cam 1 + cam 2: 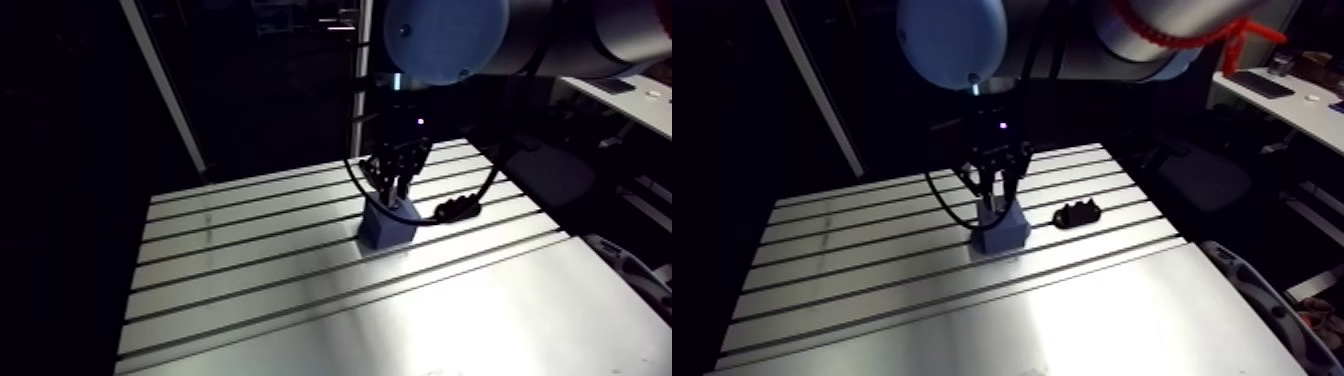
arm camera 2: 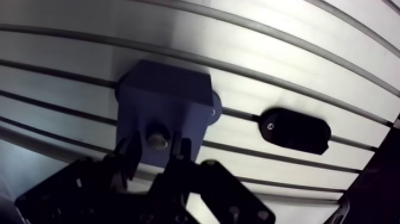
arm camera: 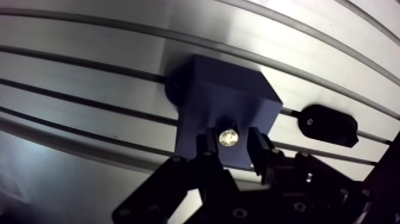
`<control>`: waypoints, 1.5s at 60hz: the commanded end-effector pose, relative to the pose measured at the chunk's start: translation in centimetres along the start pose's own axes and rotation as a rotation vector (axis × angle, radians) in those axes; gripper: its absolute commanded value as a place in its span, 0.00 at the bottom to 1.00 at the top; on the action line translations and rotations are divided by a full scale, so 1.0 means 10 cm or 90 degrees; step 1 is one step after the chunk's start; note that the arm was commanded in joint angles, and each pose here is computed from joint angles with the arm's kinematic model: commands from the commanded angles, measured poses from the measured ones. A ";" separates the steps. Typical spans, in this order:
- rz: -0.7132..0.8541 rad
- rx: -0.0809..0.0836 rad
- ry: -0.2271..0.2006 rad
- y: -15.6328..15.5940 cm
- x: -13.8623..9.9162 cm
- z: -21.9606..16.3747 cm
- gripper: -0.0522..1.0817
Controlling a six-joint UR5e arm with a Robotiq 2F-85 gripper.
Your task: Pick up the M10 bolt and insert it into the hex recess until seated.
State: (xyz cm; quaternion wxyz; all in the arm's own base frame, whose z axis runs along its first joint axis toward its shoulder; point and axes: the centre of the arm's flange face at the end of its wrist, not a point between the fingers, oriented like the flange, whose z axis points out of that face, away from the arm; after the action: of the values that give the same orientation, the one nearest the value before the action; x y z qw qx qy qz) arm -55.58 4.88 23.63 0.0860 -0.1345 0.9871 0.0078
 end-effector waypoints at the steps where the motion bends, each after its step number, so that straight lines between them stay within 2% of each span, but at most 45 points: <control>1: -0.006 0.001 -0.002 -0.01 0.00 0.02 0.57; 64: -0.009 0.005 -0.010 -0.01 0.00 0.08 0.62; 90: -0.011 0.004 -0.009 0.01 0.01 0.07 0.63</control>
State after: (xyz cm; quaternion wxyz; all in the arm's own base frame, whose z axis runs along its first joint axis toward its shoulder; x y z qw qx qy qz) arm -55.53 4.86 22.85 0.0934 -0.1413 0.9855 0.0045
